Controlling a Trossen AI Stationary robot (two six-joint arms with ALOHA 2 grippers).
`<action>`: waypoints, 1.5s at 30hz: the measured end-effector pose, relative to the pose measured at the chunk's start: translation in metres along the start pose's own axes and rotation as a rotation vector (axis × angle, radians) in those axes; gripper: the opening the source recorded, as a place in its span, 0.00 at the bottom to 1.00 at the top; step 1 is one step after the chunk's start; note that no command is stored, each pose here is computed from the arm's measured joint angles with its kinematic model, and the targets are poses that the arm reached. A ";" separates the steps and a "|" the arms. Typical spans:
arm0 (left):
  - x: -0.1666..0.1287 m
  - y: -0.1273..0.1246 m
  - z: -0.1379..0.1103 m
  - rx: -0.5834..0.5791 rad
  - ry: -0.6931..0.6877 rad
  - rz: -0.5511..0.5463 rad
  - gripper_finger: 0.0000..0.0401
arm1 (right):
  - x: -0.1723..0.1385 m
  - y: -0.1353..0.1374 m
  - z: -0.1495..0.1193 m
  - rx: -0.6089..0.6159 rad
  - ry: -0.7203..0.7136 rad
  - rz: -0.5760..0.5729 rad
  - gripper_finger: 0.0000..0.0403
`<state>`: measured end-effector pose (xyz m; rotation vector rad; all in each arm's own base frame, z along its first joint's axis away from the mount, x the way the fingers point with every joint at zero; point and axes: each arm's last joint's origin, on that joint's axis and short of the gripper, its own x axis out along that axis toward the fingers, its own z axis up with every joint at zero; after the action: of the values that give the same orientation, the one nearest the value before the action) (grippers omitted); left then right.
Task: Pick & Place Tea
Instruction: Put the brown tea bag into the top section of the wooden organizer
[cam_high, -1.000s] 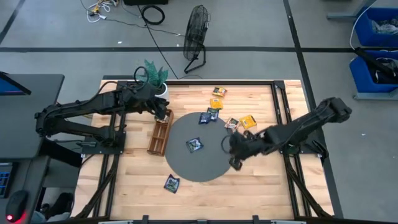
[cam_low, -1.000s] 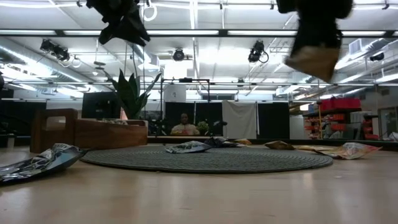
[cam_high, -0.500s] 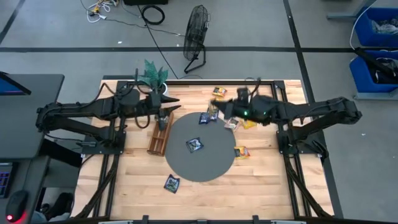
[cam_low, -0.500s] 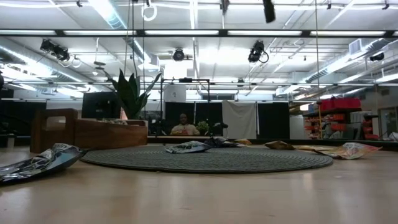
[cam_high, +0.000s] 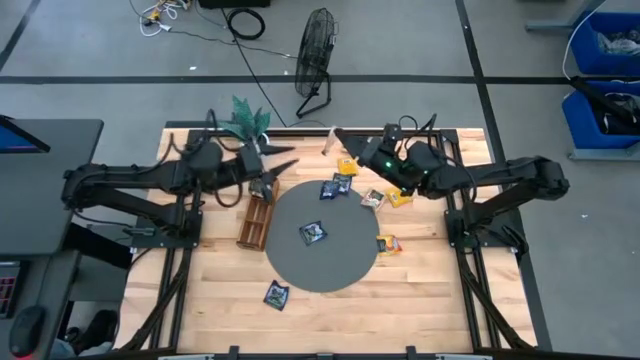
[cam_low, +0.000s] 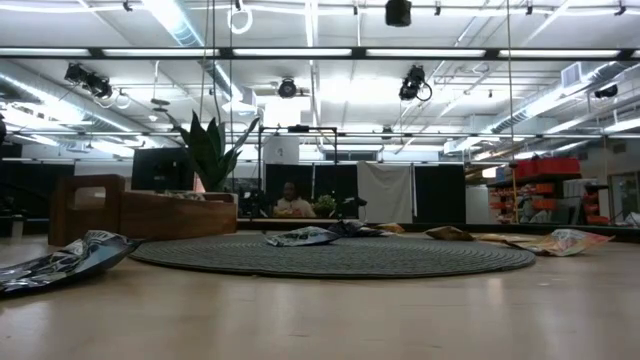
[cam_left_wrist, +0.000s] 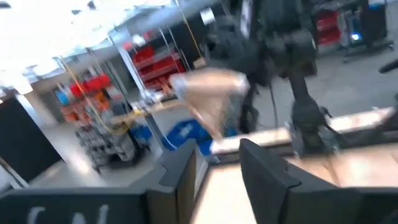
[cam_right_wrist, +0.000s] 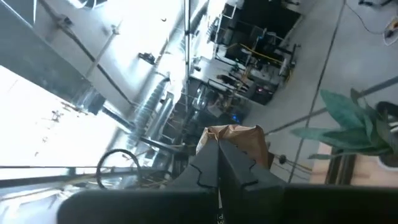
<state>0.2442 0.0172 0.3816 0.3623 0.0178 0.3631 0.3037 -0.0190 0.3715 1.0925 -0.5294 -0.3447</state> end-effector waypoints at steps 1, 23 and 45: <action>0.004 -0.002 -0.001 -0.015 -0.005 0.002 0.38 | 0.001 -0.001 -0.001 0.008 -0.001 -0.003 0.00; 0.044 -0.018 -0.017 0.033 -0.039 0.088 0.68 | 0.008 -0.011 -0.010 0.116 -0.067 -0.032 0.00; 0.059 -0.016 -0.026 -0.010 -0.075 0.140 0.42 | 0.011 -0.015 -0.008 0.107 -0.076 -0.045 0.00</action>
<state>0.3028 0.0326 0.3548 0.3682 -0.0827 0.4877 0.3169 -0.0246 0.3579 1.1994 -0.5968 -0.4026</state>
